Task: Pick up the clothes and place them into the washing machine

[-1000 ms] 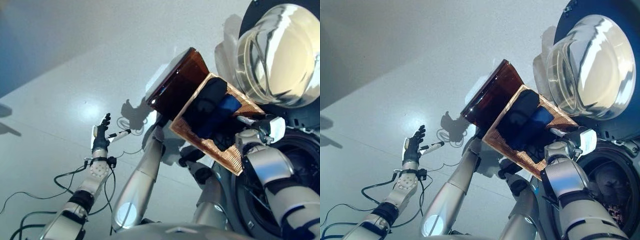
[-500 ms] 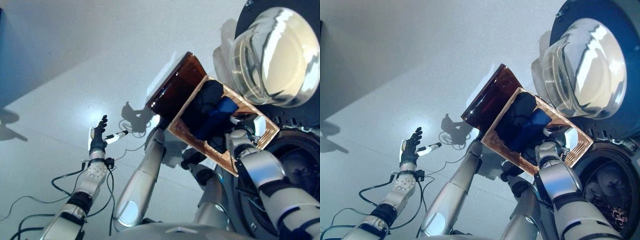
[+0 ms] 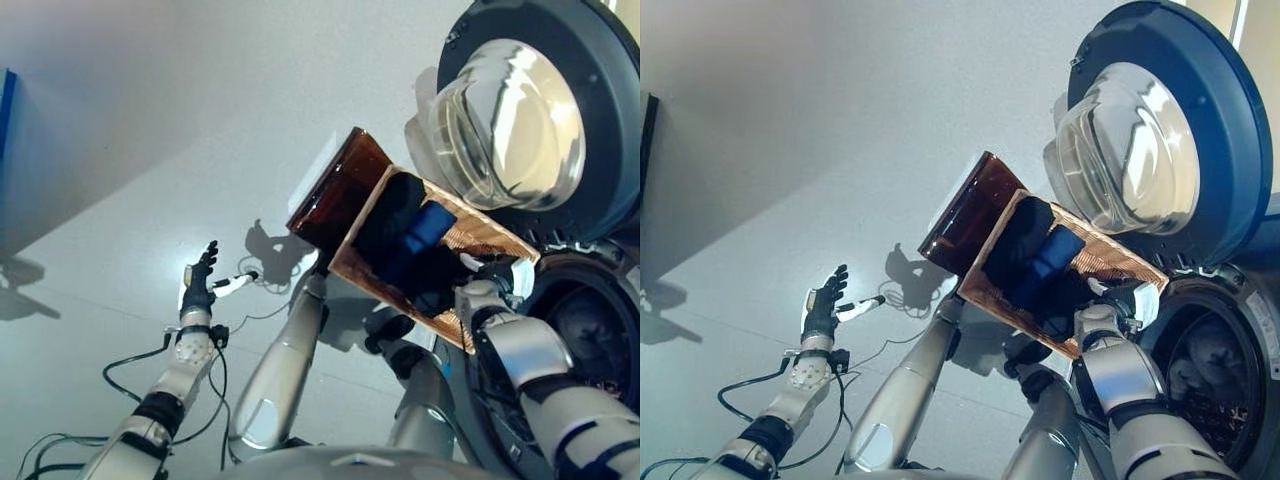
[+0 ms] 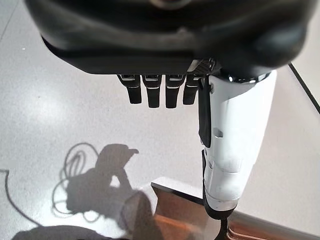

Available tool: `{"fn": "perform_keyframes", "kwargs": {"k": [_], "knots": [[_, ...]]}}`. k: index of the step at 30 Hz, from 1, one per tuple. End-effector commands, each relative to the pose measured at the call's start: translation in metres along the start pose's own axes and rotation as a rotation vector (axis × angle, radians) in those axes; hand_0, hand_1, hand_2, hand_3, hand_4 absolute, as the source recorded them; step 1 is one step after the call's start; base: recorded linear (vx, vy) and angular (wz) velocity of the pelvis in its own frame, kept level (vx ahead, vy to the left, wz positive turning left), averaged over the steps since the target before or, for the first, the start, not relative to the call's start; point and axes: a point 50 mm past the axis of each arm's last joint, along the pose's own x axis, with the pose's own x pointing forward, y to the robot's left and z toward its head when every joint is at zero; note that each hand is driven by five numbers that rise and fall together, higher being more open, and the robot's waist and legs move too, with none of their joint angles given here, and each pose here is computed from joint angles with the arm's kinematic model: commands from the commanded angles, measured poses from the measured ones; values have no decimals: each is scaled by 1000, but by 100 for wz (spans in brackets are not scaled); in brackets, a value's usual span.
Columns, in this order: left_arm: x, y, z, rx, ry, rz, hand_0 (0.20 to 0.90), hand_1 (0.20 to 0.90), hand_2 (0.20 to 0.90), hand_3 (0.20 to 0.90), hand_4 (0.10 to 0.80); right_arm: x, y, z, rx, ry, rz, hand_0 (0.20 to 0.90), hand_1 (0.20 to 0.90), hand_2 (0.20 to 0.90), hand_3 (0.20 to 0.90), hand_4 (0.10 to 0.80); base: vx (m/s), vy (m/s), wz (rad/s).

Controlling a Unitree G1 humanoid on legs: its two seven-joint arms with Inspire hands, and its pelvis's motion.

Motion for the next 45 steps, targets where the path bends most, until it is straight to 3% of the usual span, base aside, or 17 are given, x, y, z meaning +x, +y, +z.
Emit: {"fn": "perform_keyframes", "kwargs": {"k": [1,10,21,22,23,24,39,45], "knots": [[-16,8,-28,24,82,39,900,900,900,900,800,23,-53,-19,-47,44,-199,200,200,200,200,300,41,4,2],[-26,9,-52,36,198,44,900,900,900,900,800,20,-60,-61,-41,138,-207,200,200,200,200,300,37,17,-10],[-27,6,-49,-1,193,-11,900,900,900,900,800,30,-82,-65,45,158,-208,200,200,200,200,300,27,8,-15],[-27,6,-50,-6,195,-14,900,900,900,900,800,29,-81,-65,45,158,-196,282,282,282,282,359,-18,33,-16],[-28,6,-50,-12,198,-18,900,900,900,900,800,29,-78,-65,43,157,-181,510,510,510,510,522,-41,25,-18],[-27,7,-49,-17,198,-16,900,900,900,900,800,29,-76,-65,50,161,-161,900,900,900,900,800,-52,15,-19],[-22,17,-55,-51,243,69,900,900,900,900,800,6,-20,-53,14,75,-16,900,900,900,900,800,-39,-9,3],[-11,30,-37,-58,149,128,900,900,900,900,800,-4,-8,-73,29,70,64,900,900,900,900,800,-10,-28,12]]}}
